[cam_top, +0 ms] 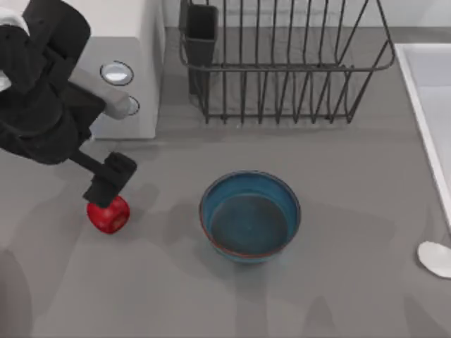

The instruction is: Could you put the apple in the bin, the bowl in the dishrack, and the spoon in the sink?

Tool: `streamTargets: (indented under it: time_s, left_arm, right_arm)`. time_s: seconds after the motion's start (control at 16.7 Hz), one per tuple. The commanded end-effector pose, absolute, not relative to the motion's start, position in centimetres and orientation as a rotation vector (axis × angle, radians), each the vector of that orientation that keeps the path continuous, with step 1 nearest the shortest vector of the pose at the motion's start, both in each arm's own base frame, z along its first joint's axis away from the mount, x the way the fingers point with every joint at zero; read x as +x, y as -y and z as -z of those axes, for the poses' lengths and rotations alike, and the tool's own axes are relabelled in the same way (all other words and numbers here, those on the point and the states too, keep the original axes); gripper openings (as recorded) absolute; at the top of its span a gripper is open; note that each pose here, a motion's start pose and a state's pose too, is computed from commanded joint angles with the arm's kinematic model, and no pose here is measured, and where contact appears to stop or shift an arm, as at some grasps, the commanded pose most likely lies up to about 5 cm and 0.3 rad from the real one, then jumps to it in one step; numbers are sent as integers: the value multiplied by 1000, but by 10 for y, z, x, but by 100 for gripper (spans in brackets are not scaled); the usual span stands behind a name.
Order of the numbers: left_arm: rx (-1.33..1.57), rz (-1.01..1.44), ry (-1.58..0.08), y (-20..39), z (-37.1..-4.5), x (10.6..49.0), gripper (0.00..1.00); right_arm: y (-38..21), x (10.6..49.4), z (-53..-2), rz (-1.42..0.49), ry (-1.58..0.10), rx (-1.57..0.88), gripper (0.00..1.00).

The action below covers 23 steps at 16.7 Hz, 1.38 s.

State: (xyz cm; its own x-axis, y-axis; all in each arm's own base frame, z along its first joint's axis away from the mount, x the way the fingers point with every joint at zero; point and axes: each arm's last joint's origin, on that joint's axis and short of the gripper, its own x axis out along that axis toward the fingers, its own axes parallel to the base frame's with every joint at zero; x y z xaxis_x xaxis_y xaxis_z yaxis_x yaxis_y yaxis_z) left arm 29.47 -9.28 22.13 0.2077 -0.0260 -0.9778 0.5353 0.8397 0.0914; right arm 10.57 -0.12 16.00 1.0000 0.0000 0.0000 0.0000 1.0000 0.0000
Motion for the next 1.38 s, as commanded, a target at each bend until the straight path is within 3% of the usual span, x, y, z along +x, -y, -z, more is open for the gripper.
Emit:
streamTargets:
  time_s: [0.42, 0.78, 1.38]
  left_arm:
    - [583, 503, -1563, 127, -179, 339, 100]
    - [581, 501, -1569, 126, -177, 340, 100]
    - [585, 505, -1567, 123, -109, 337, 100]
  right_arm:
    - [1, 106, -160, 0, 0, 0, 100]
    - [1, 106, -160, 0, 0, 0, 100]
    - [1, 106, -160, 0, 0, 0, 100]
